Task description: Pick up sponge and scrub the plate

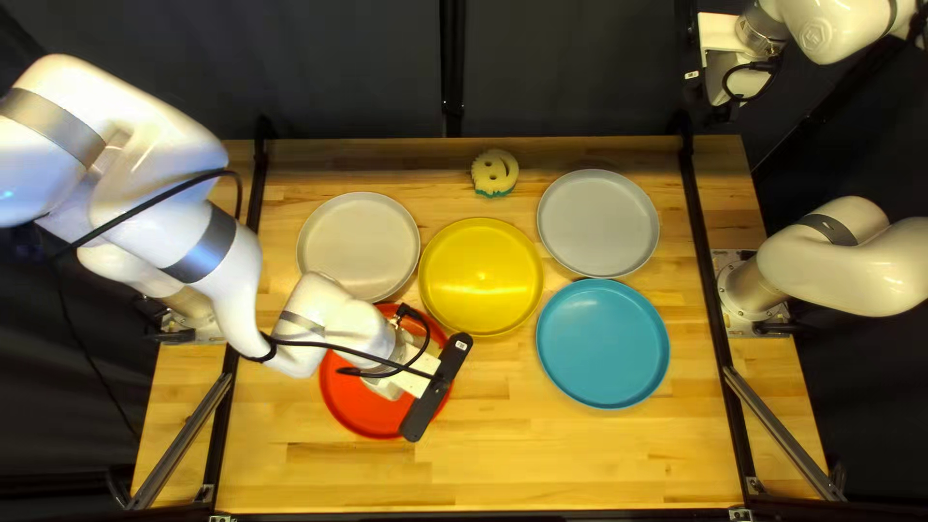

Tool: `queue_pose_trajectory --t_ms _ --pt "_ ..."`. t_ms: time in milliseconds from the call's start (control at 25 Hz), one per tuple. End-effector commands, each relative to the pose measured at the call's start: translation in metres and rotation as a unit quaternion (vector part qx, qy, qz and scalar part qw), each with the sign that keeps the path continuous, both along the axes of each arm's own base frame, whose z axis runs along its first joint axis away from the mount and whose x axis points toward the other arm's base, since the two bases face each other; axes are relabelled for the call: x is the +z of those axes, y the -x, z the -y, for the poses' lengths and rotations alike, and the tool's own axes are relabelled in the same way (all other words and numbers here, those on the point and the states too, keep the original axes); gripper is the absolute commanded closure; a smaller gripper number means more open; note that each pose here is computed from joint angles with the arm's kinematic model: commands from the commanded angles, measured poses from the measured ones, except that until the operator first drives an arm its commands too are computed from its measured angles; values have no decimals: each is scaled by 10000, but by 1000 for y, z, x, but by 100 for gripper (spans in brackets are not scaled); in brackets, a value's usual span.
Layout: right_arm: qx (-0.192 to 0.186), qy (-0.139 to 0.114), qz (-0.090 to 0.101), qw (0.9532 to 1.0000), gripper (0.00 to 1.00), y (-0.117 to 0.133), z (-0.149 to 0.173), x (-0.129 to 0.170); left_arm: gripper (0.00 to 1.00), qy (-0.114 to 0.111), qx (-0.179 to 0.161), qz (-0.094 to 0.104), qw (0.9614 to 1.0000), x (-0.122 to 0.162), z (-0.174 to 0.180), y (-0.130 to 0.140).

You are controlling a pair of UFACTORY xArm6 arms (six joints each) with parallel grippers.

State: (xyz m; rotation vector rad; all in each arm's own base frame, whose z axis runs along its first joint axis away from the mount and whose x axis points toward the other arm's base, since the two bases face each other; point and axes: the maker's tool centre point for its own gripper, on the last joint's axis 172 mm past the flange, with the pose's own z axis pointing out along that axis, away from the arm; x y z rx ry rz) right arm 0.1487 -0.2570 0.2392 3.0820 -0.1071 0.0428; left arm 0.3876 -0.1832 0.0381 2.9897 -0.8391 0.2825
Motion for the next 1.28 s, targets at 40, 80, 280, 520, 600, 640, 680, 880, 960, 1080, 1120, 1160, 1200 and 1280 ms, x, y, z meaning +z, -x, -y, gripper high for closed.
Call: queue_pose_trajectory --t_ms 40,80,280,520,600,640,680,880,960,1080,1120,1160,1200,1280 --pt "0 0 0 10000 0 0 0 0 100 32 77 -54 10000 -2 6 24" --pt "0 0 0 10000 0 0 0 0 100 53 111 -87 9999 -5 9 36" --pt "0 0 0 10000 0 0 0 0 100 122 235 -193 9995 -9 13 66" --pt "0 0 0 10000 0 0 0 0 100 155 330 -221 9991 -8 8 68" --pt "0 0 0 10000 0 0 0 0 100 157 313 -201 9992 -9 0 53" --pt "0 0 0 10000 0 0 0 0 100 156 307 -189 9992 -9 -3 48" --pt "0 0 0 10000 0 0 0 0 100 151 295 -160 9993 -7 -9 36" --pt "0 0 0 10000 0 0 0 0 100 120 219 -93 9996 0 -30 6" --pt "0 0 0 10000 0 0 0 0 100 119 199 -89 9997 3 -37 0" --pt "0 0 0 10000 0 0 0 0 100 126 186 -98 9997 4 -43 2" --pt "0 0 0 10000 0 0 0 0 100 129 189 -105 9997 3 -43 4" --pt "0 0 0 10000 0 0 0 0 100 138 197 -121 9996 2 -44 9" --pt "0 0 0 10000 0 0 0 0 100 151 210 -134 9996 1 -44 16" --pt "0 0 0 10000 0 0 0 0 100 185 250 -153 9994 -1 -41 28"
